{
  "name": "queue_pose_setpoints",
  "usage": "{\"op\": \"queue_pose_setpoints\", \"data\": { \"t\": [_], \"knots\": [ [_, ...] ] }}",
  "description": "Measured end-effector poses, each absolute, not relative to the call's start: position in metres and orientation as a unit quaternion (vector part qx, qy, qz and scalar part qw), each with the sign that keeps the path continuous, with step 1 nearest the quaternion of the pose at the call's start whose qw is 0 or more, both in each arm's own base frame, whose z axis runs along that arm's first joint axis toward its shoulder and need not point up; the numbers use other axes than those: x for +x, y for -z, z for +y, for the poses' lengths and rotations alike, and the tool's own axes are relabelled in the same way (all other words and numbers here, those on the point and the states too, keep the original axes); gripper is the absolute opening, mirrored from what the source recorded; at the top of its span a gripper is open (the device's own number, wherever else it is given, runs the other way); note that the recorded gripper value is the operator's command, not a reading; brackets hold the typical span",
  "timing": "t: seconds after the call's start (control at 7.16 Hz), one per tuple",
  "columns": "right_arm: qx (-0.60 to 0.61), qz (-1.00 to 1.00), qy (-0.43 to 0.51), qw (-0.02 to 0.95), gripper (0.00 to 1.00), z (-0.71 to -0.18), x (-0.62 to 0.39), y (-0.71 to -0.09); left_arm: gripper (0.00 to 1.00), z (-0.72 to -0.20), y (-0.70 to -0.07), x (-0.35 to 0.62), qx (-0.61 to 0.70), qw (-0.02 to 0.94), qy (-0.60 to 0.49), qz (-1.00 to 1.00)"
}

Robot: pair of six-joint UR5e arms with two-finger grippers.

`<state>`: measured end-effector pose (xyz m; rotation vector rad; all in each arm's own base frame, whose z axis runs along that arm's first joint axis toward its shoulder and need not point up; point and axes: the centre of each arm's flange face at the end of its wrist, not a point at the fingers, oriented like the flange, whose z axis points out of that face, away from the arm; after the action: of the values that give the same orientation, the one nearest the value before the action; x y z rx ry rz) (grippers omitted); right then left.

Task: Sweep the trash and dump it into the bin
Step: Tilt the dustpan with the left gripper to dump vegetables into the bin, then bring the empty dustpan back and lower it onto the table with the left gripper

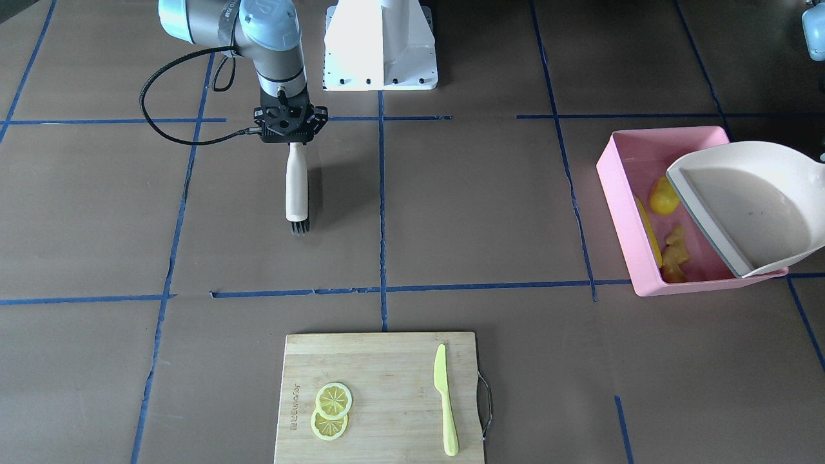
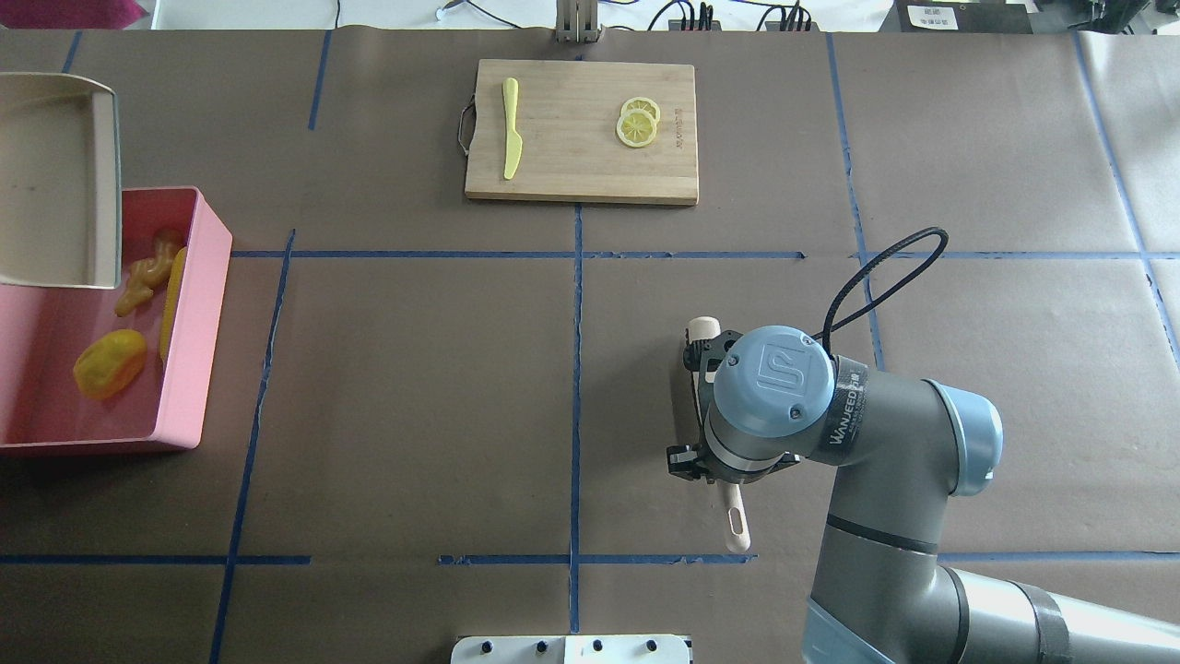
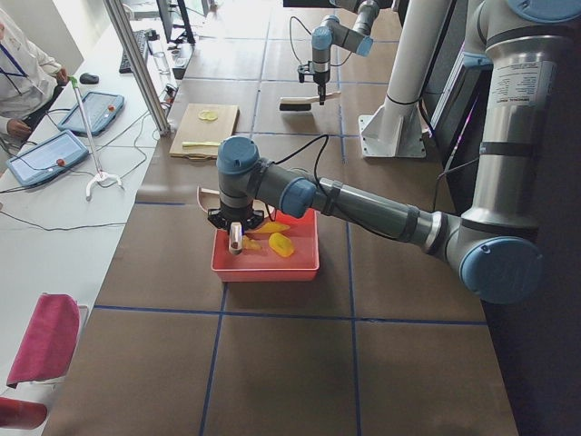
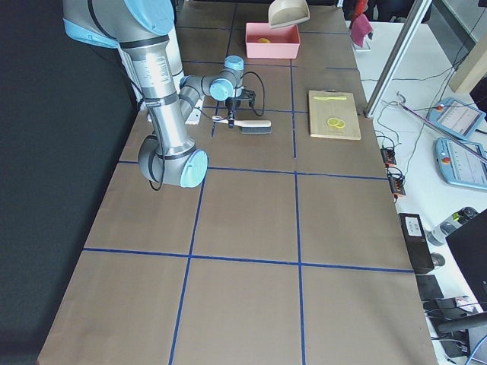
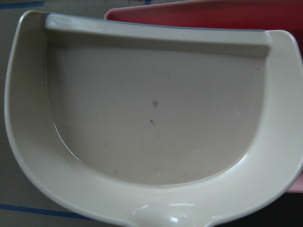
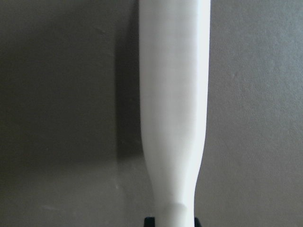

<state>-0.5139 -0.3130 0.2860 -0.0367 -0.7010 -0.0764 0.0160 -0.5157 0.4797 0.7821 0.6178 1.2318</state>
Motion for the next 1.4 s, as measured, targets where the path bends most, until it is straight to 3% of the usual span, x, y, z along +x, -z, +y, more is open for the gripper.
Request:
{"op": "queue_pose_setpoints", "data": {
  "t": [0.84, 1.4],
  "knots": [
    [-0.018, -0.346, 0.036, 0.937, 0.00, -0.313, -0.514, -0.282, 0.03, -0.491, -0.342, 0.270, 0.329, 0.636, -0.573, 0.399],
    [-0.018, -0.347, 0.035, 0.937, 0.00, -0.313, -0.514, -0.281, 0.08, -0.447, -0.328, 0.399, 0.343, 0.621, -0.598, 0.373]
  ]
}}
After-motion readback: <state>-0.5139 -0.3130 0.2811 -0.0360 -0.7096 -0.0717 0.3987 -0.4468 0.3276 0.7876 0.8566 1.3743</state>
